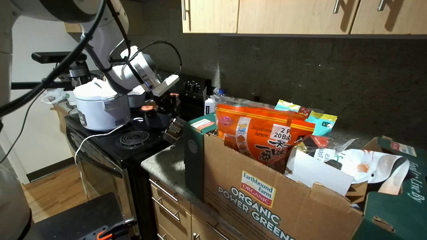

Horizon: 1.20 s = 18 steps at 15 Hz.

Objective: Put the tub of peanut butter cups in the box

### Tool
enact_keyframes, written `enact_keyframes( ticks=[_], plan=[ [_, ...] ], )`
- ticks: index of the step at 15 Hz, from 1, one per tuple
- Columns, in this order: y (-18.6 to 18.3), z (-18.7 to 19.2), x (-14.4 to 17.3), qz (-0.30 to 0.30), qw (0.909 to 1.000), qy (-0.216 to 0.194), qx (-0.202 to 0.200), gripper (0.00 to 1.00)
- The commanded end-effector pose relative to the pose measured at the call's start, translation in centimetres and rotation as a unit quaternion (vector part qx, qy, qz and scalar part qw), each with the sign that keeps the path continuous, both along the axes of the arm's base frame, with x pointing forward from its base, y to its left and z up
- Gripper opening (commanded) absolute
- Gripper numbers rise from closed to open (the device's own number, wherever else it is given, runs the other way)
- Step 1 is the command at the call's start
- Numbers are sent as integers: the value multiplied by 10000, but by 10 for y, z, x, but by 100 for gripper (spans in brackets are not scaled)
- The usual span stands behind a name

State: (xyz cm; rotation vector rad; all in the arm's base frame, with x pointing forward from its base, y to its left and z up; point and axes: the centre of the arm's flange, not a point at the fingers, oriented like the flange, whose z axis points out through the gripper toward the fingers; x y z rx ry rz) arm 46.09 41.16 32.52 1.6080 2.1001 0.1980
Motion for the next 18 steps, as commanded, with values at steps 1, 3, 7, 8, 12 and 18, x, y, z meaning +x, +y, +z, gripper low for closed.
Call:
enact_keyframes(
  ticks=[1,3,7,8,12,18],
  plan=[
    [-17,37,-19,-217,9995,-144,-190,3],
    [-22,51,-21,-310,9988,-208,-306,3],
    [-30,82,-28,-507,9966,-379,-520,3],
    [-33,93,-30,-552,9959,-460,-543,3],
    [-44,130,-33,-707,9935,-677,-576,3],
    [-58,142,-33,-819,9927,-729,-503,3]
  ],
)
